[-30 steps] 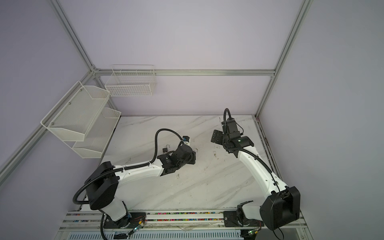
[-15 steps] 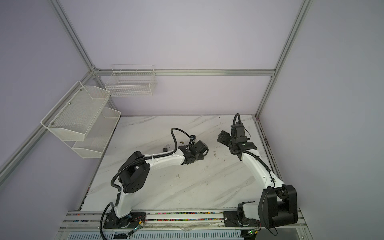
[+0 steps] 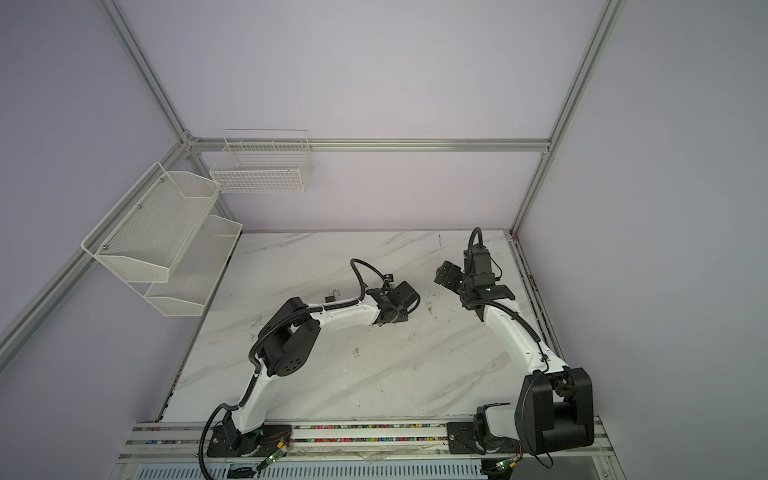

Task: Unlock with the key
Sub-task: 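Lower the open brass padlock onto the table with the left gripper and release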

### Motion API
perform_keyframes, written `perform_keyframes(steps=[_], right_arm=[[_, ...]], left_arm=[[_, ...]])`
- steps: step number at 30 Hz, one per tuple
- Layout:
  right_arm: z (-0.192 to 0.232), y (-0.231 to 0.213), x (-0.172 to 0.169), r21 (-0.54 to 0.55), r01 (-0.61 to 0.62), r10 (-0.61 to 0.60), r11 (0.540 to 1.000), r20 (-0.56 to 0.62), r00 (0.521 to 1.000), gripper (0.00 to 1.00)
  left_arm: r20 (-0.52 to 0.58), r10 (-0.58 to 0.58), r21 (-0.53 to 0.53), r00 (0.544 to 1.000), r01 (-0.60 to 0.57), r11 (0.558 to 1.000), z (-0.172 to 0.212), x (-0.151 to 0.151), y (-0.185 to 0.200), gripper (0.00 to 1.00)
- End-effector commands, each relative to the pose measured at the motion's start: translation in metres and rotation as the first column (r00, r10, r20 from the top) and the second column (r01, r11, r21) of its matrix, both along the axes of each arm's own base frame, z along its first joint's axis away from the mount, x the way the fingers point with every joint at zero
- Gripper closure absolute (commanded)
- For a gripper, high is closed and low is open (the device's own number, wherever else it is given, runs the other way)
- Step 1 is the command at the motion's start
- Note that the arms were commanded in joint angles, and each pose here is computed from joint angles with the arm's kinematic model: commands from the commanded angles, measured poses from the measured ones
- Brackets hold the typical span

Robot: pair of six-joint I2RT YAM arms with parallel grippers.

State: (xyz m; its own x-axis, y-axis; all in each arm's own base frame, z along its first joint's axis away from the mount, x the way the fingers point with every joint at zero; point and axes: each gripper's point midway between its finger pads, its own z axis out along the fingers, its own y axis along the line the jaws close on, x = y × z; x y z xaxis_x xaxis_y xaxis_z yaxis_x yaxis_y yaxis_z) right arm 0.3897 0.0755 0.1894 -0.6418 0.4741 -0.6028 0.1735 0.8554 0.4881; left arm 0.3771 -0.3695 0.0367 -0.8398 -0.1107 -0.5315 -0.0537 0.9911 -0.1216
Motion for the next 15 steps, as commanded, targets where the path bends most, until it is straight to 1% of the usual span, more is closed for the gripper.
perform_keyframes(steps=[1, 3, 6, 9, 15], right_arm=[[-0.0024, -0.0002, 0.0024, 0.013, 0.001, -0.001, 1.0, 0.007, 1.0, 0.11], [-0.0023, 0.0, 0.0024, 0.013, 0.001, -0.001, 1.0, 0.007, 1.0, 0.11], [-0.0022, 0.0001, 0.0025, 0.013, 0.001, -0.001, 1.0, 0.008, 1.0, 0.11], [-0.0014, 0.0005, 0.0026, 0.014, 0.0, 0.0, 1.0, 0.009, 1.0, 0.11], [0.0039, 0.0019, 0.0032, 0.028, -0.003, 0.003, 1.0, 0.019, 1.0, 0.11]], left_arm=[[0.026, 0.013, -0.07, 1.0, -0.011, 0.997, 0.0258, 0.0142, -0.0172, 1.0], [0.015, 0.014, -0.065, 1.0, -0.013, 0.998, 0.0223, 0.0139, -0.016, 1.0], [0.007, 0.013, -0.065, 1.0, -0.013, 0.998, 0.0203, 0.0128, -0.0162, 0.92], [0.0, 0.013, -0.068, 1.0, -0.013, 0.998, 0.02, 0.0121, -0.0158, 0.8], [0.005, 0.022, -0.08, 1.0, -0.022, 0.997, 0.028, 0.0152, -0.0128, 0.66]])
